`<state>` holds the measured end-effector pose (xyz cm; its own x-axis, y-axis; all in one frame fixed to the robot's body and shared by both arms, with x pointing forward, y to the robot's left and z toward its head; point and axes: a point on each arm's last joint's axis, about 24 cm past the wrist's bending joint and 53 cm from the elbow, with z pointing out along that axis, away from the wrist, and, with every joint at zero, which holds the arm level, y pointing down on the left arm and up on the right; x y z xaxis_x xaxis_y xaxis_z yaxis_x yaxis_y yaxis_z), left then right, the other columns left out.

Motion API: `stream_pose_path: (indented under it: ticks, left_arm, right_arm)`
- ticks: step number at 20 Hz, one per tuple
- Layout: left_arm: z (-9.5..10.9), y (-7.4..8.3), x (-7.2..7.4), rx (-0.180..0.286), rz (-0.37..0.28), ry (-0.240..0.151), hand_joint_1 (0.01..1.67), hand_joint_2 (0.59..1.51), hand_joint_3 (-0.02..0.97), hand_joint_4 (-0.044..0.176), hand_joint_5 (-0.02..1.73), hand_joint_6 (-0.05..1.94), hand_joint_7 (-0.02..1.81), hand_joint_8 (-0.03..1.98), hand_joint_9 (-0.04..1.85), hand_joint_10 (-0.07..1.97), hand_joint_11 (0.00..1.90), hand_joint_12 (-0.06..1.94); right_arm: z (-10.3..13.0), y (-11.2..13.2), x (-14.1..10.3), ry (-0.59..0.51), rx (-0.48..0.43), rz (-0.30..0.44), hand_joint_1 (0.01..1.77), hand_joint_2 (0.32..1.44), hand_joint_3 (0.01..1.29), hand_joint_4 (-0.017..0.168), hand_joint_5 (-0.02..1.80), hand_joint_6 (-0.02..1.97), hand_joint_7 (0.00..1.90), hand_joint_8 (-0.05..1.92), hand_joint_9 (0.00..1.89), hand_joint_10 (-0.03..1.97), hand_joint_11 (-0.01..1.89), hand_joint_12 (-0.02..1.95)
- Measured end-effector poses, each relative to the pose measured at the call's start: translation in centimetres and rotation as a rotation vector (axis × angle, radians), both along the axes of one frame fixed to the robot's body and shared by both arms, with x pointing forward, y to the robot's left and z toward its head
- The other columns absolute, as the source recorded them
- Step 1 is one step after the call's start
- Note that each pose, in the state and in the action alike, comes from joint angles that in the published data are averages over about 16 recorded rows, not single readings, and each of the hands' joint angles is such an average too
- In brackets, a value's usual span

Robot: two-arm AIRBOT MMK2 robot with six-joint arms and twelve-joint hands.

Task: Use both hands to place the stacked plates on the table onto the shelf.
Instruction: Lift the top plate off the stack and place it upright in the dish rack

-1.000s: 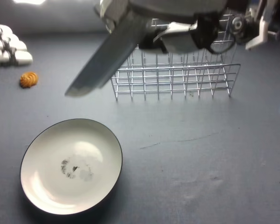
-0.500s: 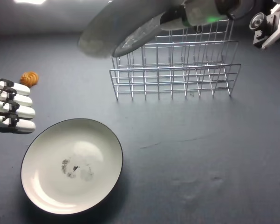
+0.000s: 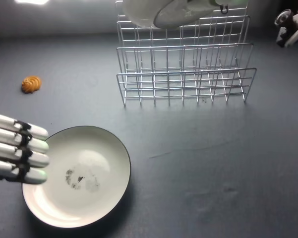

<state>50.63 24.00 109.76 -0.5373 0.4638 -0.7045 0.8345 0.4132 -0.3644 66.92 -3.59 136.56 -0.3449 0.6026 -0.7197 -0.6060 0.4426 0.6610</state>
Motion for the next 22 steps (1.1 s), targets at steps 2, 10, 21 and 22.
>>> stream_pose_path:
  ticks: [2, 10, 21, 22]
  left_arm:
    - [-0.6, -0.3, -0.6, 0.012, -0.004, 0.012, 0.02, 1.084, 0.021, 0.002, 0.02, 0.01, 0.02, 0.01, 0.02, 0.01, 0.02, 0.0]
    - [-3.6, -0.6, -1.1, 0.097, 0.054, 0.024, 0.02, 1.091, 0.019, 0.001, 0.02, 0.01, 0.02, 0.01, 0.02, 0.01, 0.02, 0.0]
    - [-6.5, 0.9, 1.1, 0.213, 0.266, -0.006, 0.02, 1.091, 0.019, 0.001, 0.03, 0.01, 0.01, 0.01, 0.02, 0.01, 0.02, 0.0]
    - [-6.6, 1.1, 1.4, 0.221, 0.291, -0.008, 0.02, 1.09, 0.019, 0.001, 0.03, 0.01, 0.01, 0.0, 0.02, 0.01, 0.02, 0.0]
  right_arm:
    - [-0.3, -0.2, 0.2, 0.017, 0.013, -0.005, 1.35, 1.01, 0.01, -0.003, 0.92, 1.0, 0.99, 1.0, 0.93, 1.15, 0.8, 0.98]
    - [-1.5, -1.6, 1.5, 0.118, 0.104, -0.032, 1.36, 1.01, 0.01, -0.002, 0.91, 1.06, 0.99, 0.97, 0.95, 1.1, 0.81, 0.95]
    - [-1.5, -3.1, 3.7, 0.223, 0.242, -0.065, 1.33, 1.01, 0.01, -0.002, 0.86, 1.16, 0.99, 0.95, 1.08, 0.56, 0.84, 0.9]
    - [-1.6, -3.1, 3.9, 0.228, 0.247, -0.066, 1.33, 1.01, 0.01, -0.002, 0.86, 1.17, 0.99, 0.95, 1.1, 0.49, 0.84, 0.89]
